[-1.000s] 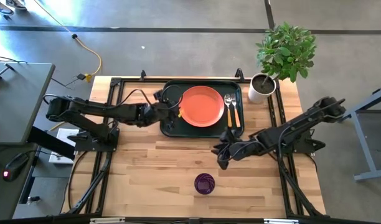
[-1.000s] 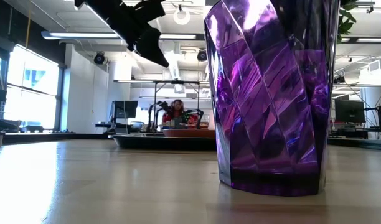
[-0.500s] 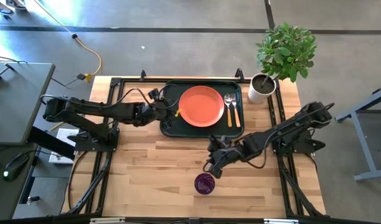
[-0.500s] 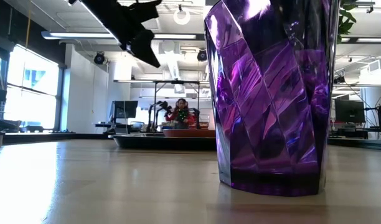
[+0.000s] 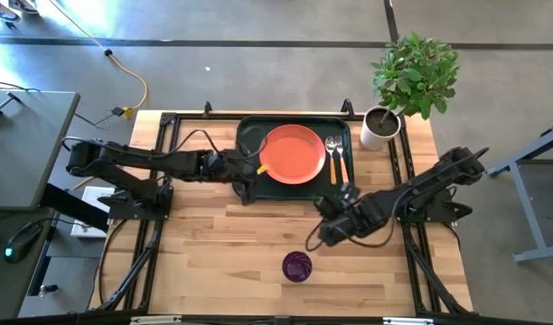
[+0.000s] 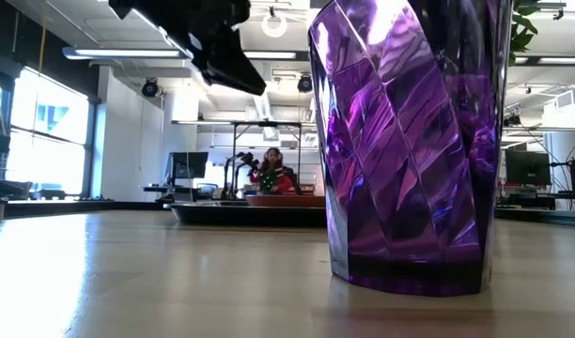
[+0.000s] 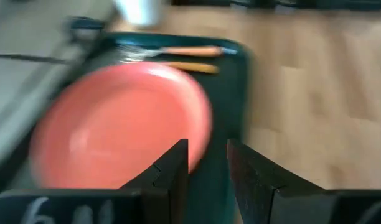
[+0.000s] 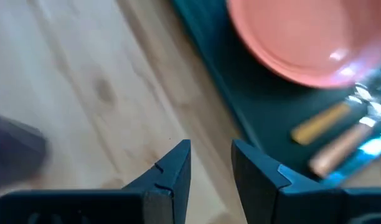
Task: Pick and place plate/cup/fork/spoon on tray
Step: Put the purple cup on the dark green tray to the top left of the orange plate
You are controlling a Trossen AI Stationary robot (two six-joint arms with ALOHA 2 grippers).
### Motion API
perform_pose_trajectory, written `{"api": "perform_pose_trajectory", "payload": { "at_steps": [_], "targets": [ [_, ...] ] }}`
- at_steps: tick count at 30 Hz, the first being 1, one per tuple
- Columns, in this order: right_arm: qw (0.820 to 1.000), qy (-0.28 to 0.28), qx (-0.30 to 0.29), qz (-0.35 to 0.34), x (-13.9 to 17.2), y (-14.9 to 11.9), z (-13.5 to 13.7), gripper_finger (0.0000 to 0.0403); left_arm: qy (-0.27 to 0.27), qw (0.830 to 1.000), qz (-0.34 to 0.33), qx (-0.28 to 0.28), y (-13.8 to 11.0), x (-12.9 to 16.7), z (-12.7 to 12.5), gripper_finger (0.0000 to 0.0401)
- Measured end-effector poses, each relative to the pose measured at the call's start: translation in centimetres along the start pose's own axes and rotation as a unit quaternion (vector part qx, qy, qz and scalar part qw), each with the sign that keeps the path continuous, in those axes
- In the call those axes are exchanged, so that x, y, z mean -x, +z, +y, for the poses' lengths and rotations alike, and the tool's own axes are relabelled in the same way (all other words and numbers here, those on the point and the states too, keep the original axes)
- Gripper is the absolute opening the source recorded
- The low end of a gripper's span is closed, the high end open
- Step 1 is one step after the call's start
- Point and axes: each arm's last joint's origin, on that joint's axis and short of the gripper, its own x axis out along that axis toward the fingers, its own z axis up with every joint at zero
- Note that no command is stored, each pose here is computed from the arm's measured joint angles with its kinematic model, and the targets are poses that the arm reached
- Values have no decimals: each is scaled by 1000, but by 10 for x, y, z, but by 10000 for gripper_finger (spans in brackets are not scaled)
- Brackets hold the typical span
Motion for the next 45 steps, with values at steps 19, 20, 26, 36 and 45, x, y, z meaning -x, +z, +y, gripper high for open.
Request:
{"api": "perform_pose_trajectory", "payload": {
  "at_steps": [19, 20, 26, 36, 45],
  "targets": [
    [982, 33, -174, -65, -59, -125, -68, 107, -171, 977, -126, -34, 15, -43, -42, 104],
    [981, 36, -181, -67, -63, -128, -71, 107, -177, 976, -123, -41, 16, -46, -48, 104],
    [971, 52, -218, -86, -86, -140, -82, 107, -194, 972, -118, -58, 40, -68, -87, 104],
    [976, 50, -194, -88, -89, -142, -84, 107, -190, 979, -18, -66, 41, -85, -120, 104],
    [976, 2, -172, -133, -94, -131, -92, 107, -189, 981, 36, -8, 45, -83, -122, 113]
  ]
}}
